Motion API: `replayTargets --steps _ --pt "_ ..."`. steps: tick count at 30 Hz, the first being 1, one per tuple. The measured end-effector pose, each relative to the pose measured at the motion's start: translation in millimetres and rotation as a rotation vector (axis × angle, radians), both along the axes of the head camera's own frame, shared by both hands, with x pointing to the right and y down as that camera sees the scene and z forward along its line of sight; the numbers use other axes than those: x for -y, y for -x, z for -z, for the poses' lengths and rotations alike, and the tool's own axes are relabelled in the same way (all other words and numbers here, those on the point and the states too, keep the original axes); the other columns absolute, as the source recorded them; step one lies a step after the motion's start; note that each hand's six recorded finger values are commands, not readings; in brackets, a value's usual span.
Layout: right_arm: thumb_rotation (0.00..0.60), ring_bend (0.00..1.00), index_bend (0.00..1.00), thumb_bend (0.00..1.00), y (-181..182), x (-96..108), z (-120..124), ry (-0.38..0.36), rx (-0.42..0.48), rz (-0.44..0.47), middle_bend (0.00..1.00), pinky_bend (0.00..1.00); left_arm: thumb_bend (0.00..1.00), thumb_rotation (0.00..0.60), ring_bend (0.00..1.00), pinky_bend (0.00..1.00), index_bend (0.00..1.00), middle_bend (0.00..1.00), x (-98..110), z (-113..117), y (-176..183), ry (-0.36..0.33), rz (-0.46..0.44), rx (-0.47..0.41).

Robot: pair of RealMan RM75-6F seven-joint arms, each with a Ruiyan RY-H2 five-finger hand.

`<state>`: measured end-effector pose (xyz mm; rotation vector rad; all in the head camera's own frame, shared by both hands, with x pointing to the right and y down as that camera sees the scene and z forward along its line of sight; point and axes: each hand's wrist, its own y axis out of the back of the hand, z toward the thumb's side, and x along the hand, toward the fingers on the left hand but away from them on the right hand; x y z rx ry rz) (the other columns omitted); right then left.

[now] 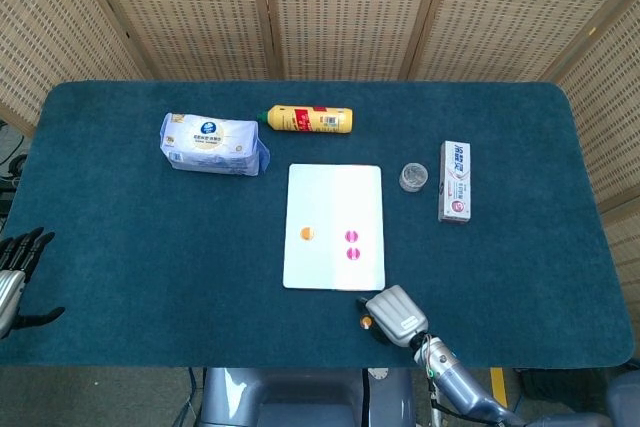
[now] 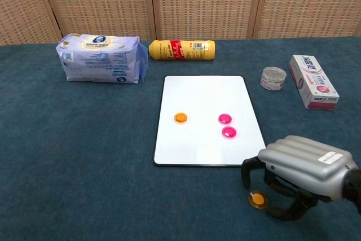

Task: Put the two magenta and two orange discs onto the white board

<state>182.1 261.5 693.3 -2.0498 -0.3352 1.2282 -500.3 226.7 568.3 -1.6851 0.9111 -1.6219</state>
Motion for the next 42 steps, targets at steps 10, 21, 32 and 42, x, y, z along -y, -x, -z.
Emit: replayTargets --steps 10,21,32,42 --pt "0.600 0.88 0.47 0.36 -5 -3 -3 0.011 -0.002 -0.007 0.86 1.00 0.00 0.600 0.00 0.00 0.00 0.00 0 -1 -1 0.002 -0.002 0.002" --pt "0.600 0.88 0.53 0.36 -2 -6 -5 0.032 0.014 -0.026 0.87 1.00 0.00 0.600 0.00 0.00 0.00 0.00 -1 -1 -1 0.002 -0.003 0.002" --pt "0.600 0.88 0.53 0.36 -1 -3 -6 0.041 0.025 -0.051 0.87 1.00 0.00 0.600 0.00 0.00 0.00 0.00 -1 -1 -1 0.003 -0.003 0.002" --pt "0.600 0.88 0.53 0.36 15 25 8 0.032 0.077 -0.110 0.87 1.00 0.00 0.600 0.00 0.00 0.00 0.00 0 -1 -1 0.003 0.000 0.000"
